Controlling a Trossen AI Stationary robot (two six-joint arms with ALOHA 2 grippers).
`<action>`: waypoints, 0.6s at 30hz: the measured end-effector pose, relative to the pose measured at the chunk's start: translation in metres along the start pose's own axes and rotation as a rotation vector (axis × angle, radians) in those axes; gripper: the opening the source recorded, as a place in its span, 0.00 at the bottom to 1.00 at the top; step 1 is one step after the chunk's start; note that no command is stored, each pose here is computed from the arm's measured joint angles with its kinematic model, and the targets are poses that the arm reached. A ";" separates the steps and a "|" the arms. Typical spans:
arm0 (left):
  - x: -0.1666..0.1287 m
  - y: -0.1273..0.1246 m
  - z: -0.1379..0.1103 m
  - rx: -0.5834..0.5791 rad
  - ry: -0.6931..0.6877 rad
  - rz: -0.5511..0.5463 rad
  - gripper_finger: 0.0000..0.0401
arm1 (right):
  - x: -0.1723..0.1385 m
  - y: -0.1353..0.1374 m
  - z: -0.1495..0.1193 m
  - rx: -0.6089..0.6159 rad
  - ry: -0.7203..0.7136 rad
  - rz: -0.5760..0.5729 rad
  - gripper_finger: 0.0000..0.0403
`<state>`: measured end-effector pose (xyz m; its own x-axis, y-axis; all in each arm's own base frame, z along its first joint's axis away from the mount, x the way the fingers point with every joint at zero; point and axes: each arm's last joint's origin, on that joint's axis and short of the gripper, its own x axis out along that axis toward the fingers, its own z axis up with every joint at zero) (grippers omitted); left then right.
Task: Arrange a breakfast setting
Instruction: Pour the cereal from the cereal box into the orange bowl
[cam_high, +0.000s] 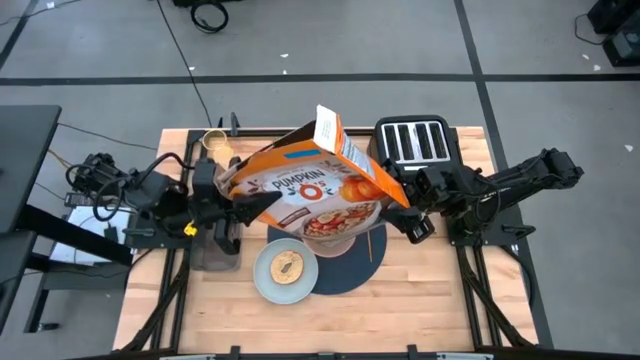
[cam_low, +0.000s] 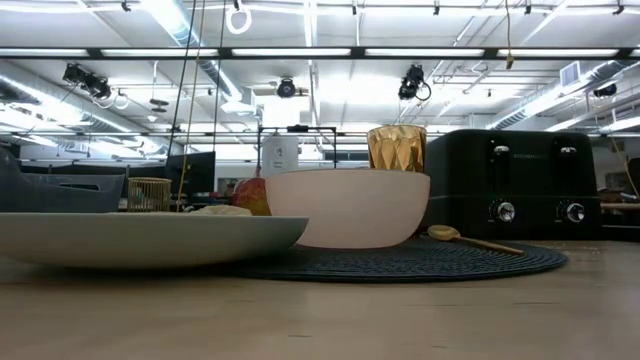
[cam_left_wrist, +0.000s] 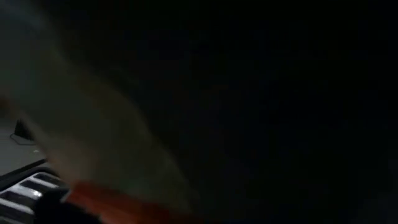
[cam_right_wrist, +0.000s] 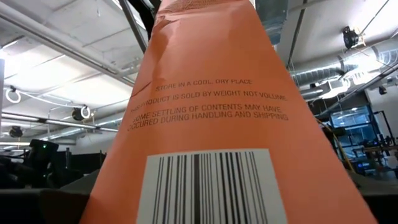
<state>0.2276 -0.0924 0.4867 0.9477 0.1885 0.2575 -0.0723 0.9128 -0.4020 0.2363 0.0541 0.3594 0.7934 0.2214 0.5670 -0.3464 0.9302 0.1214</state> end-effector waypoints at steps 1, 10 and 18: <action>-0.001 -0.001 -0.001 0.003 0.008 -0.002 0.15 | 0.000 0.000 0.000 0.001 0.001 0.002 0.76; -0.015 -0.007 0.000 0.038 0.051 0.005 0.57 | -0.007 0.002 0.013 -0.012 0.031 -0.005 0.73; -0.035 -0.010 0.003 0.041 0.132 -0.035 0.76 | -0.019 0.007 0.033 -0.011 0.054 0.001 0.73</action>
<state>0.1943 -0.1071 0.4841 0.9823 0.1094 0.1522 -0.0484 0.9324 -0.3582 0.2022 0.0468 0.3767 0.8191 0.2377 0.5220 -0.3420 0.9330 0.1118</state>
